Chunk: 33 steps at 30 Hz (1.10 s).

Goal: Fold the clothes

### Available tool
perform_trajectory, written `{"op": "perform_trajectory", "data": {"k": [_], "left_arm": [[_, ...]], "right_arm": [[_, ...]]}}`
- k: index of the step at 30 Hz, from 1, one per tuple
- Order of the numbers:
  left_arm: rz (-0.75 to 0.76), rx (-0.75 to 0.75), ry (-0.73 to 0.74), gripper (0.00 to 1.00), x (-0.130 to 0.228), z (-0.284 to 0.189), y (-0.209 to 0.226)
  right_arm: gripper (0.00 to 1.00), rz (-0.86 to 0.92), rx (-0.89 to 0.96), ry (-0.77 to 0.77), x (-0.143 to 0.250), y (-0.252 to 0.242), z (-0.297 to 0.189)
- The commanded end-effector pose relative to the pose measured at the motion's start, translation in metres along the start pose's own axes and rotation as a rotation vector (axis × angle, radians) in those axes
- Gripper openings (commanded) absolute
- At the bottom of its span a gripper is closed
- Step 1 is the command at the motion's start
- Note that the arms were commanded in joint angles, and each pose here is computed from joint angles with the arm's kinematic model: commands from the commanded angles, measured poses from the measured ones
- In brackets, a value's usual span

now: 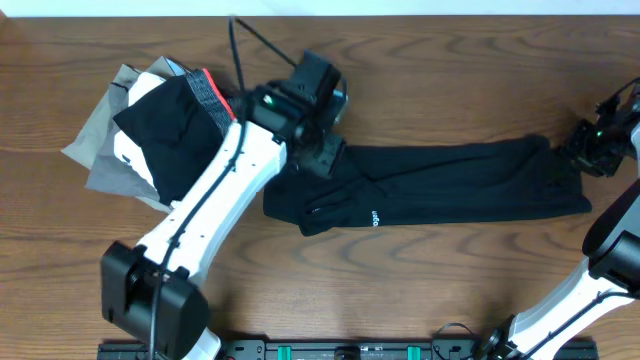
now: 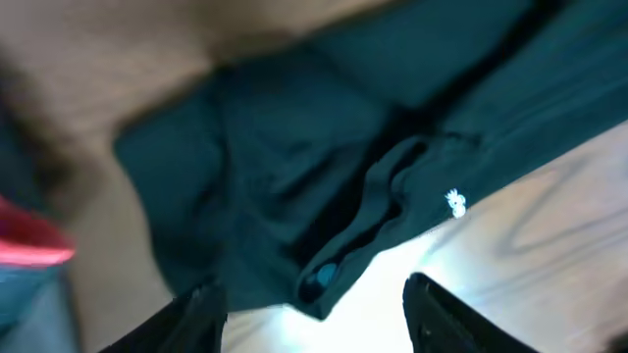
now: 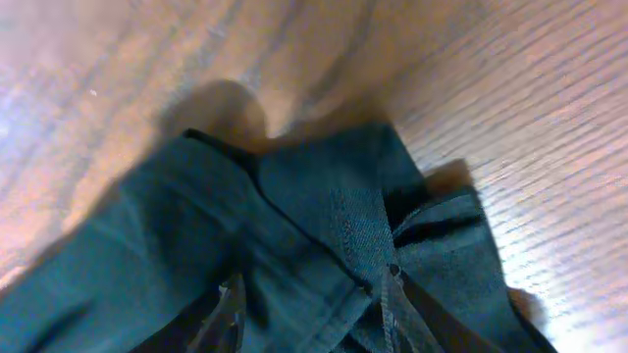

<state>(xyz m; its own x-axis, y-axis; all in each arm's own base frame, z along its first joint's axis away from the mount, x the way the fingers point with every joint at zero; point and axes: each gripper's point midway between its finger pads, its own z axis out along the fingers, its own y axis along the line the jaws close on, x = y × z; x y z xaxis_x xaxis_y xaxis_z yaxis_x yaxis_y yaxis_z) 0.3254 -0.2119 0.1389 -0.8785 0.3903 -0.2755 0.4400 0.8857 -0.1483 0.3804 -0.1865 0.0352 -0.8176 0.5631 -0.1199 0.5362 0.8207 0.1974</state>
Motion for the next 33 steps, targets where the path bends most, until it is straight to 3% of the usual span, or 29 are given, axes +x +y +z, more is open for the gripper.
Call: {"op": "perform_trajectory", "data": {"k": [1,7,11,14,21,23,25,26,33], "left_arm": [[-0.013,0.059,0.062,0.60,0.027,0.035,-0.005],[-0.003,0.061,0.026,0.59,0.042,0.076,0.003],[-0.004,0.060,0.026,0.38,0.058,0.097,0.007],[-0.008,0.057,0.053,0.29,0.070,0.104,0.009],[-0.006,0.009,0.042,0.25,0.068,0.106,0.018],[-0.006,0.010,0.039,0.25,0.068,0.106,0.018],[-0.006,0.010,0.038,0.25,0.067,0.106,0.018],[-0.005,0.010,0.036,0.25,0.067,0.106,0.017],[-0.005,0.010,0.034,0.25,0.066,0.106,0.017]], "right_arm": [[0.43,-0.025,-0.051,0.015,0.012,0.013,0.005],[0.28,-0.027,-0.111,0.023,0.017,0.021,0.012],[0.10,-0.007,-0.034,0.018,0.016,0.006,0.012],[0.03,0.058,0.078,0.015,0.014,-0.017,0.003],[0.01,0.078,0.086,-0.050,0.003,-0.026,-0.020],[0.06,0.077,0.025,-0.047,0.003,-0.016,-0.020],[0.37,0.073,-0.030,-0.032,0.006,-0.006,-0.019],[0.42,0.070,-0.044,-0.025,0.008,-0.002,-0.017],[0.49,0.048,-0.046,-0.009,0.016,0.005,-0.001]]}}
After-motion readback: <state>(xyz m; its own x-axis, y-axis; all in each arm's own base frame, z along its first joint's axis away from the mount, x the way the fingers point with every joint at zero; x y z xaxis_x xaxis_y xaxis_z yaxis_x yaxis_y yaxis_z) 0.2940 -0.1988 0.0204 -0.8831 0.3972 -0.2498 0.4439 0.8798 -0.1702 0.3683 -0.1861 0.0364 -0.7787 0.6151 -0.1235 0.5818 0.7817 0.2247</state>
